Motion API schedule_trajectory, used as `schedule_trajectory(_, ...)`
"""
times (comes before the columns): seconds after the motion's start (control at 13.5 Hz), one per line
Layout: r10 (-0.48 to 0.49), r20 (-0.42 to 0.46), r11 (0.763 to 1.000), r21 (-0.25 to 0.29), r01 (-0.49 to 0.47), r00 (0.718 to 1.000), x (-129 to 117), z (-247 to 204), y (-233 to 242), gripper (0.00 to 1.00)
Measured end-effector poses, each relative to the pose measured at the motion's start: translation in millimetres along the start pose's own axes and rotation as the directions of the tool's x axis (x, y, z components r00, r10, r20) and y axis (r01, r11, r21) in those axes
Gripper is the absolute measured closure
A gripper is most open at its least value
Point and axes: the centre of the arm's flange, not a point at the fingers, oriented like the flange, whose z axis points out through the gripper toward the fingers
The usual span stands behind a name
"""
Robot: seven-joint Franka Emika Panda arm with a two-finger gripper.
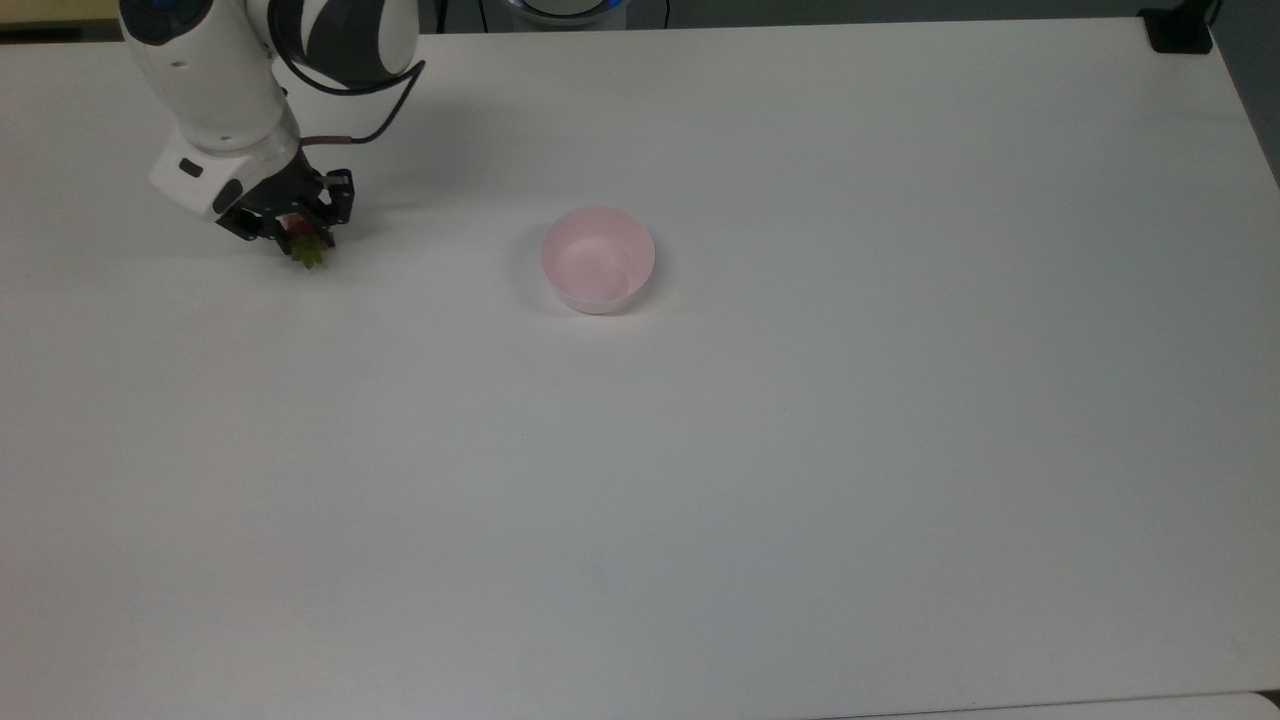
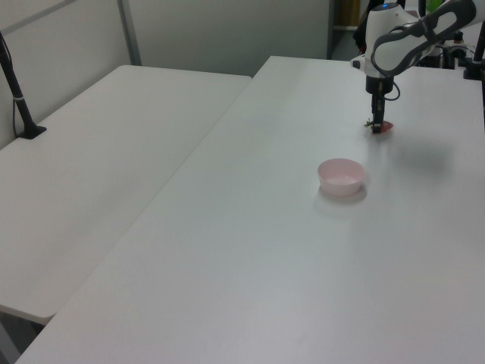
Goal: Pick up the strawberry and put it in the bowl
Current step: 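Carry the strawberry over the pink bowl and lower it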
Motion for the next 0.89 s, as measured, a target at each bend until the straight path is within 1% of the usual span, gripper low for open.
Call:
schedule_trajectory(0.22, 0.013, -0.007, 1.000, 0.009, -0.013, 1.000, 14, -7, -20, 0.58)
schedule_trajectory(0.37, 0.025, -0.009, 0.999, 0.021, -0.025, 1.000, 27, -28, -44, 0.58)
schedule_trajectory(0.52, 0.052, -0.028, 0.998, 0.030, -0.051, 0.998, 52, -70, -95, 0.58)
schedule_trajectory(0.67, 0.098, -0.056, 0.995, 0.036, -0.096, 0.994, 84, -97, -162, 0.58)
schedule_trajectory(0.89, 0.152, -0.047, 0.988, 0.042, -0.150, 0.987, 105, -95, -229, 0.58)
